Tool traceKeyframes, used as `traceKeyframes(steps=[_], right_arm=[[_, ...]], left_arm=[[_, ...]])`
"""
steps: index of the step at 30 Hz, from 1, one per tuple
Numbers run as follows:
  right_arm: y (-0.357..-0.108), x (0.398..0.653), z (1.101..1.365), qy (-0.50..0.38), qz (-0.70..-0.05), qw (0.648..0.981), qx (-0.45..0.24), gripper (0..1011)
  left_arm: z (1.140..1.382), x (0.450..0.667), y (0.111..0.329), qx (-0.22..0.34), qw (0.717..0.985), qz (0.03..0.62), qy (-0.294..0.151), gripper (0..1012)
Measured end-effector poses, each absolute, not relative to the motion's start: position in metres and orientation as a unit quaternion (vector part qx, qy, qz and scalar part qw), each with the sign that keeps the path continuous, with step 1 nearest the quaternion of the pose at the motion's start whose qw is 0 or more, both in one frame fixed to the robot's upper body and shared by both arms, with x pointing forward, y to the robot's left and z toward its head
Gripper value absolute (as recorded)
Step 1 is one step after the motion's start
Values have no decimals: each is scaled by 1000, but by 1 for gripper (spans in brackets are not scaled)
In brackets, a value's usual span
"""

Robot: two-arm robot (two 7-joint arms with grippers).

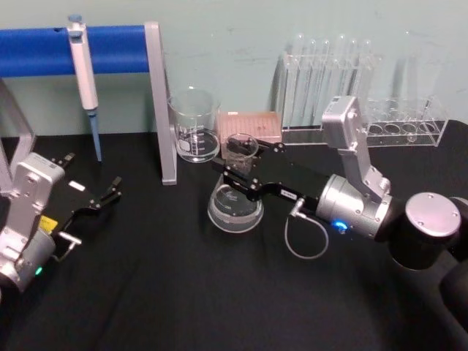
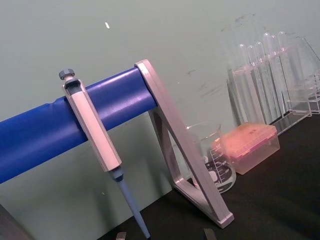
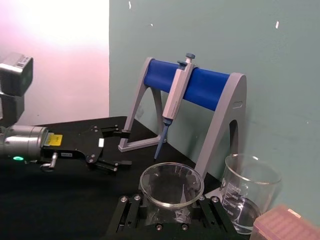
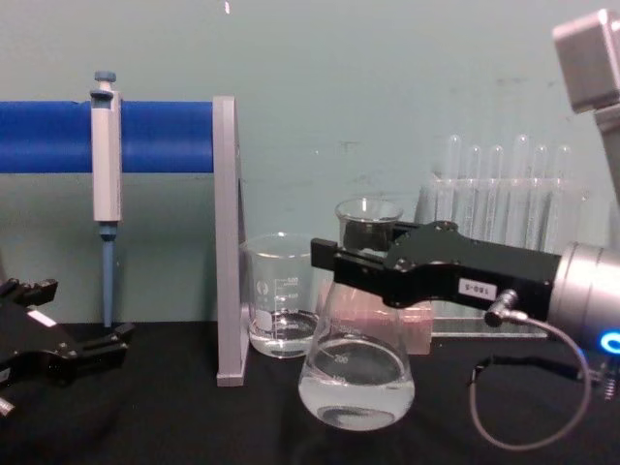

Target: Grasp the erlenmeyer flask with one hand, shake it three times, then place it back.

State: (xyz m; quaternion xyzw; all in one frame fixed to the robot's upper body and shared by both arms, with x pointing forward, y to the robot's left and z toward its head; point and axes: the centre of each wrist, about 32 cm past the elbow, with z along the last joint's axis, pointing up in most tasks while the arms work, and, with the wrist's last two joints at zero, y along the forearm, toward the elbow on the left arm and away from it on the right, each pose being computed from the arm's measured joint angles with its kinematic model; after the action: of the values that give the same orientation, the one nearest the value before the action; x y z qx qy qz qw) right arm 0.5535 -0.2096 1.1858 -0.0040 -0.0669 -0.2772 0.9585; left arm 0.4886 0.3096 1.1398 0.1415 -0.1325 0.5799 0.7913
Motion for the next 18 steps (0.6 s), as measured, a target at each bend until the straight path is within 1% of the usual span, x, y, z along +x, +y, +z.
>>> traceKeyframes(steps=[18], right_arm=[[-195, 577, 1157, -52, -292, 955, -2, 447]], left_arm=[[1140, 489, 310, 141, 791, 580, -132, 1001]])
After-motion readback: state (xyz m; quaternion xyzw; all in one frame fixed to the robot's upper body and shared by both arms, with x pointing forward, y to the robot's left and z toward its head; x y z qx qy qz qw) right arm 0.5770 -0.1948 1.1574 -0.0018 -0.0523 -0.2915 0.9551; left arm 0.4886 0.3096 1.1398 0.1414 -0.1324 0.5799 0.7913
